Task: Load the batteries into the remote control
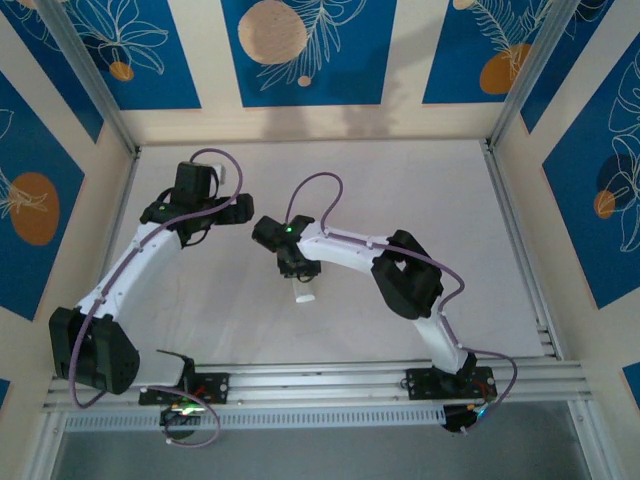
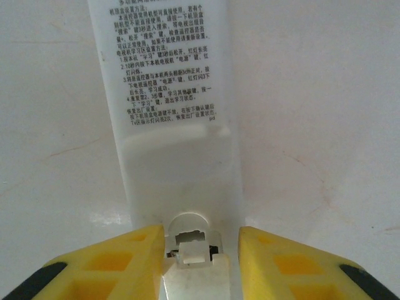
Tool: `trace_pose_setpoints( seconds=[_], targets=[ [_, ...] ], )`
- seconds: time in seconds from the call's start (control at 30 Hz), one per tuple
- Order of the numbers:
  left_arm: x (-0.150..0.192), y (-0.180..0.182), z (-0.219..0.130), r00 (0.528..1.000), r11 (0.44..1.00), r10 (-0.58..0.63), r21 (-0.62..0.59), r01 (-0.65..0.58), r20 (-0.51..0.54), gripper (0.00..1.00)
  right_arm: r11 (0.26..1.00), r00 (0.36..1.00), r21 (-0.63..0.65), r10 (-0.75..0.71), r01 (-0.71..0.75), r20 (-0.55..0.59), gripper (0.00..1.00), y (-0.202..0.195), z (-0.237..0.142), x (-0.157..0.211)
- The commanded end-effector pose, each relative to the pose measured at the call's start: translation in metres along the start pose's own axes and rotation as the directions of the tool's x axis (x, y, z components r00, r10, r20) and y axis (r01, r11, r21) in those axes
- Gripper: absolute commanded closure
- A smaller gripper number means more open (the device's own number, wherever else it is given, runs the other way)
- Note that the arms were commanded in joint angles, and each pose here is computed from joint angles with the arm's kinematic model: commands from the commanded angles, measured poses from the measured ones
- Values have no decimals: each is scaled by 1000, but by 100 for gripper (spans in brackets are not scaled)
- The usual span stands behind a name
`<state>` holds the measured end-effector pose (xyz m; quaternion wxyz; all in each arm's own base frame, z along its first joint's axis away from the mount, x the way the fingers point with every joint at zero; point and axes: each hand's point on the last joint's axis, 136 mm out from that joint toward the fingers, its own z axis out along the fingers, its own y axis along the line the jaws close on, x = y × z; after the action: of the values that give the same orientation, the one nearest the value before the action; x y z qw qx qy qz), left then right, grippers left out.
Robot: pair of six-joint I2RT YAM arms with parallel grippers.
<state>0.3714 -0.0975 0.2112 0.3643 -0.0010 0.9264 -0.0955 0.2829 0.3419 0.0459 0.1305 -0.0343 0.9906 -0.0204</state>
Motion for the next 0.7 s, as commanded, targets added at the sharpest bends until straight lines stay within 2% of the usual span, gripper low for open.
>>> trace_pose_setpoints(
  seconds=[0.0,0.67],
  targets=[
    [-2,0,0,1000,1000,-6,9,7,-6,0,1000,1000,3,-12,12,4,63,1,-8,-3],
    [-1,0,0,1000,1000,-3,7,3,-6,0,999,999,-36,-20,21,34,64,8,-14,-23]
  ],
)
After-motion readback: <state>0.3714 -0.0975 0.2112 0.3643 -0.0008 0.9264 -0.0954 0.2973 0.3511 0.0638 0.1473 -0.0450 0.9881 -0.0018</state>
